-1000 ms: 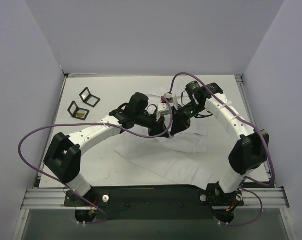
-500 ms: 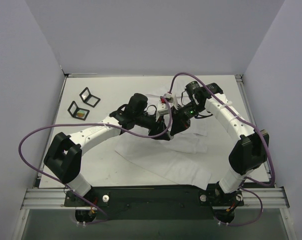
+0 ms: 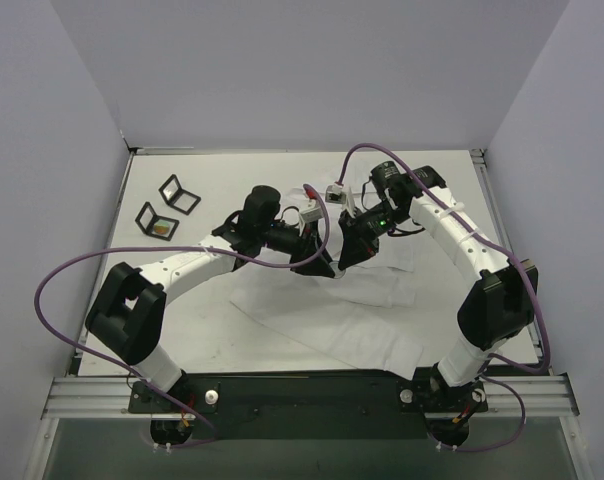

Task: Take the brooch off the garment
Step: Close the brooch.

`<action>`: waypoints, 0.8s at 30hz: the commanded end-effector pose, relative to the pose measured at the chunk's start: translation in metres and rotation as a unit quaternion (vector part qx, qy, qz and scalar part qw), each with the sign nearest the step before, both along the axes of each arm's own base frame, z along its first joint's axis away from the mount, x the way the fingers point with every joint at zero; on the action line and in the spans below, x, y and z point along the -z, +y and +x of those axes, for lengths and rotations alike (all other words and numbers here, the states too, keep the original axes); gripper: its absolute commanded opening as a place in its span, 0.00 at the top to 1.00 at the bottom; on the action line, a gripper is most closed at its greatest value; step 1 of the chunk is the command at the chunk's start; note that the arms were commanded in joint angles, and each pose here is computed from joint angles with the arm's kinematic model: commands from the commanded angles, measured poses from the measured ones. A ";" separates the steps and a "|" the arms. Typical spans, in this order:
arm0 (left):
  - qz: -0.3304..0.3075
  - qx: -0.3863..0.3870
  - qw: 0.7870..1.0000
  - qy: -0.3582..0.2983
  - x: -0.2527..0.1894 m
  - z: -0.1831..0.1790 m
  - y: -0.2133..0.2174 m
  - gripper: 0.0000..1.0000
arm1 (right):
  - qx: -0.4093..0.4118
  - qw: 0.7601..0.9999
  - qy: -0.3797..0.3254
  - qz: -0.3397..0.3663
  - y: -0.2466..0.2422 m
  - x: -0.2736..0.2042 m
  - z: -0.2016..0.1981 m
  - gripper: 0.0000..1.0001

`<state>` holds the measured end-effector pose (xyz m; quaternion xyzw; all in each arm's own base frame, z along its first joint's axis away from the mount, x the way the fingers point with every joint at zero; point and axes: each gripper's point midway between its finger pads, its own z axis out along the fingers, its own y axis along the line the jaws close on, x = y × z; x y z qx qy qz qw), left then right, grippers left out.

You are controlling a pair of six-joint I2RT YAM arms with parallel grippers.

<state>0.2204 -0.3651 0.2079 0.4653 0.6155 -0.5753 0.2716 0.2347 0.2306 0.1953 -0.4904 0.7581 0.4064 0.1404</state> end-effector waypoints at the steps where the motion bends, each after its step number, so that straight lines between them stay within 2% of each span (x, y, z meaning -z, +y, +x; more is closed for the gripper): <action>1: -0.043 0.032 0.998 -0.015 -0.024 -0.008 -0.001 0.60 | -0.006 1.000 -0.011 0.015 -0.001 -0.013 -0.008 1.00; 11: -0.031 0.019 0.999 -0.024 -0.018 -0.004 -0.003 0.62 | -0.005 1.000 -0.013 0.016 -0.001 -0.014 -0.007 1.00; 24: -0.035 0.040 0.998 -0.034 -0.018 -0.014 -0.002 0.62 | -0.001 1.000 -0.014 0.018 -0.002 -0.015 -0.006 1.00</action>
